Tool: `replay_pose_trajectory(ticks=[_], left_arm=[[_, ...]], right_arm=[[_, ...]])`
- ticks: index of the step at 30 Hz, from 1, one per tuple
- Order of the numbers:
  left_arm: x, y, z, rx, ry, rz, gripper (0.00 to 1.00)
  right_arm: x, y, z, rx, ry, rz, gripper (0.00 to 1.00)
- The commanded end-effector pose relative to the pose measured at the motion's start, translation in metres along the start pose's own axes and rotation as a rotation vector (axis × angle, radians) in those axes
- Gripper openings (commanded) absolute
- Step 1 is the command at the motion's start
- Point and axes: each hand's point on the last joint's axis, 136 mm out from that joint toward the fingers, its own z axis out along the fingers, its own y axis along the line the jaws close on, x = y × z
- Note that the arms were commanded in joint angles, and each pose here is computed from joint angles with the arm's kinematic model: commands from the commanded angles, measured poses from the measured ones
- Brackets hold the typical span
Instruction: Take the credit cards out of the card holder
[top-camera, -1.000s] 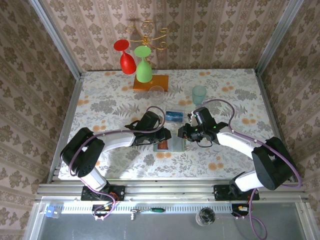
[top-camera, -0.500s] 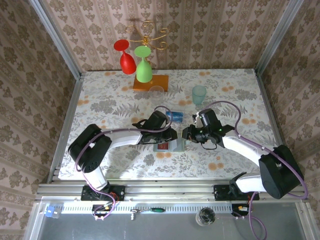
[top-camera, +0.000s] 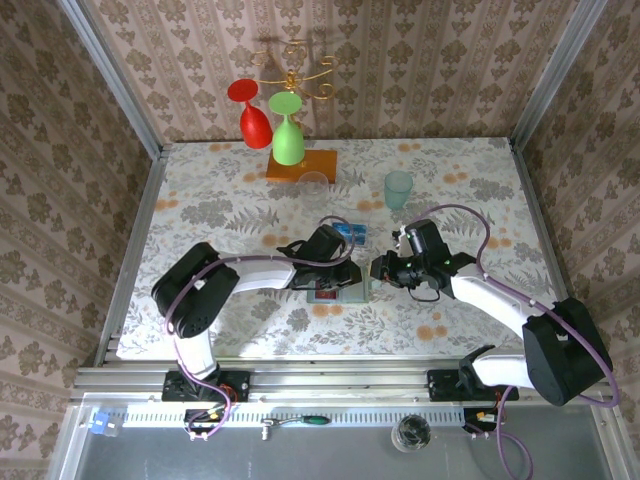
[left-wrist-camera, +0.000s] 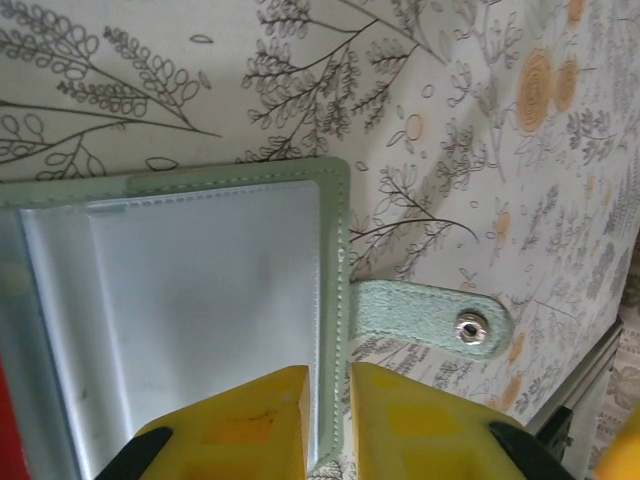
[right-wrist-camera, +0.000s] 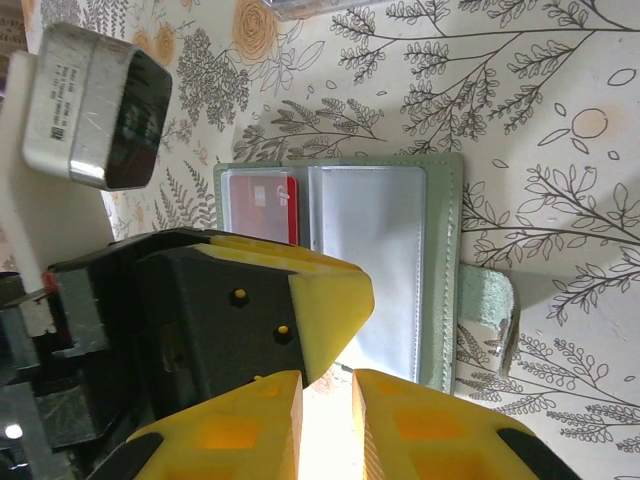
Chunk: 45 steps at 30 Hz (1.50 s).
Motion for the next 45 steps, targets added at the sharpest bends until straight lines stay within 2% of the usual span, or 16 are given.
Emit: replay_pose_trajectory(ticks=[1,8,18,25,32,45], left_arm=[[-0.005,-0.005,0.005,0.003,-0.015,-0.009,0.18],[-0.008,-0.009,0.005,0.041,-0.037,-0.014,0.18],[-0.013,-0.011,-0.037,0.083,-0.136,-0.004,0.19],[-0.006,0.027,-0.069,0.037,-0.189,-0.034,0.20],[0.009,0.065,-0.087,-0.013,-0.184,-0.067,0.20],[0.006,0.092,-0.102,-0.031,-0.226,-0.094,0.21]], right_arm=[[0.006,-0.003,-0.004,-0.002,0.014,-0.013,0.21],[0.010,-0.005,-0.003,-0.008,0.021,-0.001,0.21],[0.011,0.010,0.008,-0.042,0.051,0.010,0.21],[0.022,0.027,0.032,-0.028,0.115,-0.014,0.21],[0.024,0.038,0.055,-0.013,0.166,-0.037,0.21],[0.012,0.039,0.096,0.007,0.242,-0.045,0.21]])
